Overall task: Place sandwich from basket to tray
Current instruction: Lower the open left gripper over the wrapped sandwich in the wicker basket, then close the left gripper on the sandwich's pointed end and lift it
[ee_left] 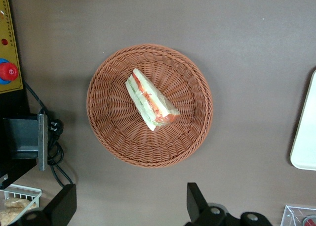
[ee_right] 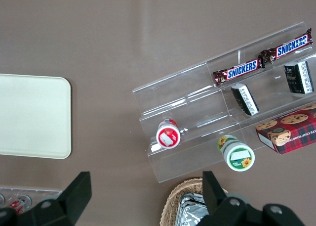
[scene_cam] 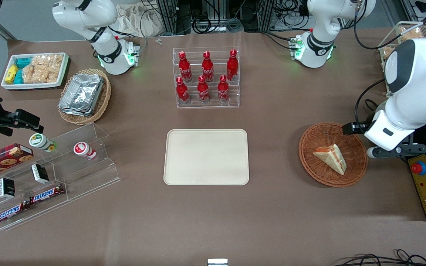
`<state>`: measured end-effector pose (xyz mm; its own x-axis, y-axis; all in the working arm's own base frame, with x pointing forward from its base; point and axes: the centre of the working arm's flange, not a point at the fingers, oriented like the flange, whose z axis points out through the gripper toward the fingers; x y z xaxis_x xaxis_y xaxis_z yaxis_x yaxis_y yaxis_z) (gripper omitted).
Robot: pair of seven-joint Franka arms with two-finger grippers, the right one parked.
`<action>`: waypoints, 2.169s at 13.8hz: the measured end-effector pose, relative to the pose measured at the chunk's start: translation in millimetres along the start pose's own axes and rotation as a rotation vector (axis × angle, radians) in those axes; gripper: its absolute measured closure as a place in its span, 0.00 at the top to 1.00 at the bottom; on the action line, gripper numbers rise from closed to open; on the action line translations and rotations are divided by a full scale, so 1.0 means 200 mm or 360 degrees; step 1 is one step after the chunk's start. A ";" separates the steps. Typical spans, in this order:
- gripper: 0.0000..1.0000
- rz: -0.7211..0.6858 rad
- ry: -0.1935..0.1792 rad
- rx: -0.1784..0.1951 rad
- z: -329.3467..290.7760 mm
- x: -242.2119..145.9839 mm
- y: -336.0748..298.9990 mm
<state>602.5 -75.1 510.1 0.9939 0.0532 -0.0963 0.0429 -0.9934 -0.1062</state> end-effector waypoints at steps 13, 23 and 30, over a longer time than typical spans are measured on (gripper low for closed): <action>1.00 -0.0656 0.0103 -0.0044 0.70 0.19 -0.21; 1.00 -0.1196 -0.0014 0.0000 1.22 0.12 -0.11; 0.68 -0.1303 -0.0060 0.0007 1.33 0.05 -0.11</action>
<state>584.2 -25.6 248.3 0.6439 0.7648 -0.0198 0.7529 -0.6380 -0.1614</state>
